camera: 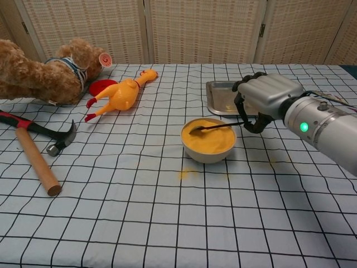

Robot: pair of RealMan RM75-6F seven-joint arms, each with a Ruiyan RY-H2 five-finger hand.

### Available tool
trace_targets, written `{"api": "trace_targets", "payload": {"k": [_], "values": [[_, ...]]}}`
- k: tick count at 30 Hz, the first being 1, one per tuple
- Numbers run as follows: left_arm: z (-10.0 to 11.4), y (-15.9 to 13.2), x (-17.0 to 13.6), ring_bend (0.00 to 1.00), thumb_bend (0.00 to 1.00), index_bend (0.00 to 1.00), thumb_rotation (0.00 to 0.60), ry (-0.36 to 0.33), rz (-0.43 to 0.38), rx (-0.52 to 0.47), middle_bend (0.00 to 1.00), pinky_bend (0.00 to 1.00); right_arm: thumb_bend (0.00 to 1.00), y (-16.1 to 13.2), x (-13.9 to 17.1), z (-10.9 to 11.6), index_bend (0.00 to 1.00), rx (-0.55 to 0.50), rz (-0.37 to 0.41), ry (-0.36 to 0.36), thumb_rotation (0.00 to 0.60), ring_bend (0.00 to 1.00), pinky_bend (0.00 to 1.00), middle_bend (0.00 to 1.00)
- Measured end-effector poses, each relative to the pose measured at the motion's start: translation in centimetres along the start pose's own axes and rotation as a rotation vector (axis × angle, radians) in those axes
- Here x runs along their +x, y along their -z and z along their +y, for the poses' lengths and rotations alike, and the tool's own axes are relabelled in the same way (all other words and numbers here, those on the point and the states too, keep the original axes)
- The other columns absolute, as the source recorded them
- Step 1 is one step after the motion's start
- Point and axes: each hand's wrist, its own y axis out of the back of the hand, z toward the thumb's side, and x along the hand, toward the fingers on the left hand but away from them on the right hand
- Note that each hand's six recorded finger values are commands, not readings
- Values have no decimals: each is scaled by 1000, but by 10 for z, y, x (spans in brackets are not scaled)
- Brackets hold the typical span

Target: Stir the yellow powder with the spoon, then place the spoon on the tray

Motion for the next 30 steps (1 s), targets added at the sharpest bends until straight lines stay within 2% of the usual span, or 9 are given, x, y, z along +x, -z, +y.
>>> {"api": "trace_targets", "payload": {"k": [7,12,18,30], "values": [[-2,-2,0,0,461,0,600,5,-5,4,0,95,548,4,13,5,823,-24,13,-18,600,0,0,116],[-3,-3,0,0,461,0,600,6,-6,5,0,94,548,12,15,21,834,-61,-10,61,600,0,0,125],[-1,-2,0,0,462,0,600,-2,-4,4,0,95,550,13,9,21,837,-71,-32,89,600,0,0,131],[0,-1,0,0,461,0,600,-4,-2,3,0,95,568,1,2,2,857,-31,-8,33,600,0,0,133]]}}
